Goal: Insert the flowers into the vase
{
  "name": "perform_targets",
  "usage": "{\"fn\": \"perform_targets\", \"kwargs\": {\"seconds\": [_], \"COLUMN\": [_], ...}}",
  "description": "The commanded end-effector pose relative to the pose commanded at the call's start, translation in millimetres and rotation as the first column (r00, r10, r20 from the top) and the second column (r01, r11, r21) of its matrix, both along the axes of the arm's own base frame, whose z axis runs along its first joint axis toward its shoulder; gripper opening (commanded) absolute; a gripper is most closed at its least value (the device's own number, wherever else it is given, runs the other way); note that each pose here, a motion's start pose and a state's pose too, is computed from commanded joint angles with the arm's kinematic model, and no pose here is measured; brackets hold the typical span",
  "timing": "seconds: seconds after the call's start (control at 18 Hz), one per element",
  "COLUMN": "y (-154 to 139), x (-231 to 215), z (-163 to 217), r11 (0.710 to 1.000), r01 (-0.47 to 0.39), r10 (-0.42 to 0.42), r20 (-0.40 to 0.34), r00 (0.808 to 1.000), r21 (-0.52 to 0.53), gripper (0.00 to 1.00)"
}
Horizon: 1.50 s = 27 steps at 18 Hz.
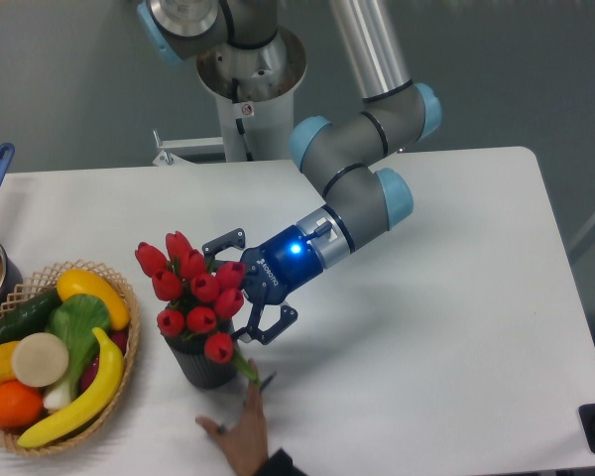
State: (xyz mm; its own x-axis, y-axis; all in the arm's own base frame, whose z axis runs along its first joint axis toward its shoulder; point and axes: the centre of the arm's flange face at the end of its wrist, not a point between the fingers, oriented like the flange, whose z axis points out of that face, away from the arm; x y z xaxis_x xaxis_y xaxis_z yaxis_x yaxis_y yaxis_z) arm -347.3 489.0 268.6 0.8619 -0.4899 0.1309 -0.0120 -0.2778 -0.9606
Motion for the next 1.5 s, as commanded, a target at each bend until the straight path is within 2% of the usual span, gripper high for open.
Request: {"fn": "perform_targets", "kwargs": {"seconds": [0.17,0.33,0.39,0.5,0.72,0.78,0.89,1.17,1.33,1.5], "y": [-13,-36,-44,-63,-107,-121,-154,-203,-226,-248], "x": [-4,-14,-20,-34,-73,-84,-111,-151,-155,-153], "z": [10,26,33,54,84,97,115,134,150,159], "r11": [0.999,0.989,0.987,0.984,0.969,0.962,0.934,0.863,0.782,0.691], "r01": [-0.027,-0.084,-0.104,-0.150,-0.240,-0.271,-0.352,-0.469,-0.559,-0.628], "r10": [0.025,0.065,0.084,0.127,0.215,0.244,0.293,0.253,0.202,0.121], "r20": [-0.042,-0.151,-0.163,-0.210,-0.300,-0.333,-0.425,-0.646,-0.736,-0.800], "r00": [0.999,0.986,0.983,0.969,0.929,0.911,0.856,0.720,0.646,0.588], "r21": [-0.041,-0.123,-0.119,-0.098,-0.049,-0.036,-0.064,-0.185,-0.277,-0.357], "gripper": [1.00,1.00,1.00,1.00,1.00,1.00,1.00,1.00,1.00,1.00]}}
